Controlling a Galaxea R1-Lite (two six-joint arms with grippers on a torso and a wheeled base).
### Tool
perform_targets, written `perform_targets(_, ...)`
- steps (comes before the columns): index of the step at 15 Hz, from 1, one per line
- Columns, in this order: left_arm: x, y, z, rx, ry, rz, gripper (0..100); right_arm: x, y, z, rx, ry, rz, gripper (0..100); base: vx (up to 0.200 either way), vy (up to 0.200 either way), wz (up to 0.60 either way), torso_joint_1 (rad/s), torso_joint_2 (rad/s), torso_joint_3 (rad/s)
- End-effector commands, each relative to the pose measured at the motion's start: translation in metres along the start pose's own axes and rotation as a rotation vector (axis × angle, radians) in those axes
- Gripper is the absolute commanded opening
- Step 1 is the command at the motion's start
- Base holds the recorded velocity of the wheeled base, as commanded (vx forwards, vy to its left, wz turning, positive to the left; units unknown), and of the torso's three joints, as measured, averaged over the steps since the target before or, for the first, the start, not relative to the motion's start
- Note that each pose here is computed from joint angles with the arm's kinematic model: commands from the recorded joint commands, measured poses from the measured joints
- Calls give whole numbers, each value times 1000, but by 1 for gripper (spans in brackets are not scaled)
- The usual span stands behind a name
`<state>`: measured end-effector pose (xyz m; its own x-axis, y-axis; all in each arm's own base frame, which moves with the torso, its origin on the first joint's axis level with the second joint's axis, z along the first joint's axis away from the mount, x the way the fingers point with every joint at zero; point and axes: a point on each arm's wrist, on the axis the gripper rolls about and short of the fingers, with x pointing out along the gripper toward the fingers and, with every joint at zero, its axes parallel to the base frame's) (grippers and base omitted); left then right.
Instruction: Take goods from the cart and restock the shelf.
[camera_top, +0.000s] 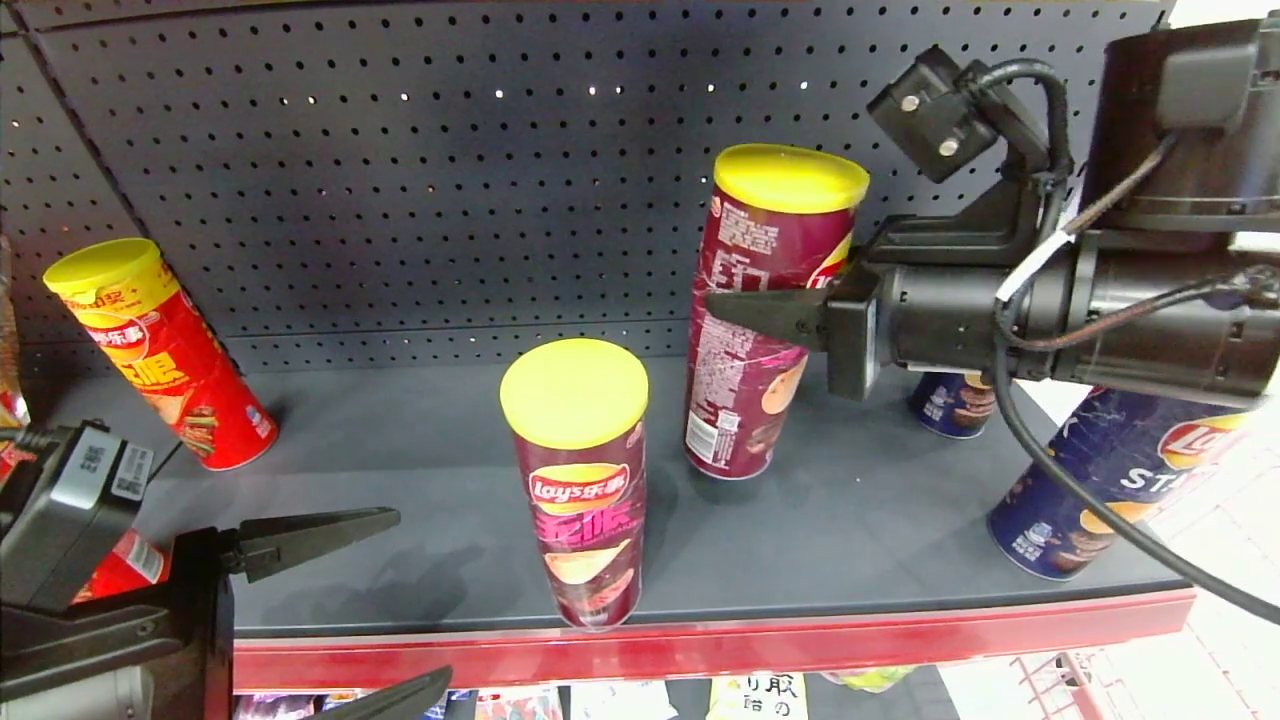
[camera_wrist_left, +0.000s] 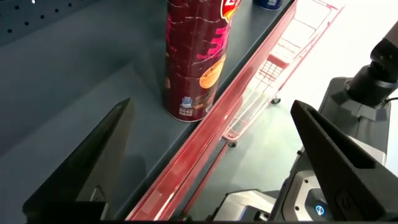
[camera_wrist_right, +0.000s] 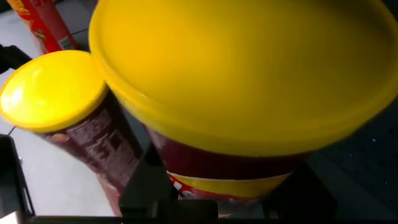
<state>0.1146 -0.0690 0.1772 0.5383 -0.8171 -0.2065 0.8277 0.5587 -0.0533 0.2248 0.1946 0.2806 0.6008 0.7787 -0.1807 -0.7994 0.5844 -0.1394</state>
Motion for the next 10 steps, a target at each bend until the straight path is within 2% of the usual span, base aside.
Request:
perform_targets(1, 1, 0, 1, 1, -2, 0, 100, 20, -4, -4, -7, 19, 2, 0, 0, 0, 0, 0, 0, 0)
perform_targets(8, 0, 1, 2, 2, -7, 7, 100, 58, -11, -13, -33, 47, 16, 0, 0, 0, 0, 0, 0, 0)
perform_targets(10, 0, 1, 0, -12, 3, 15, 100, 75, -13, -14, -39, 26, 13, 0, 0, 0, 0, 0, 0, 0)
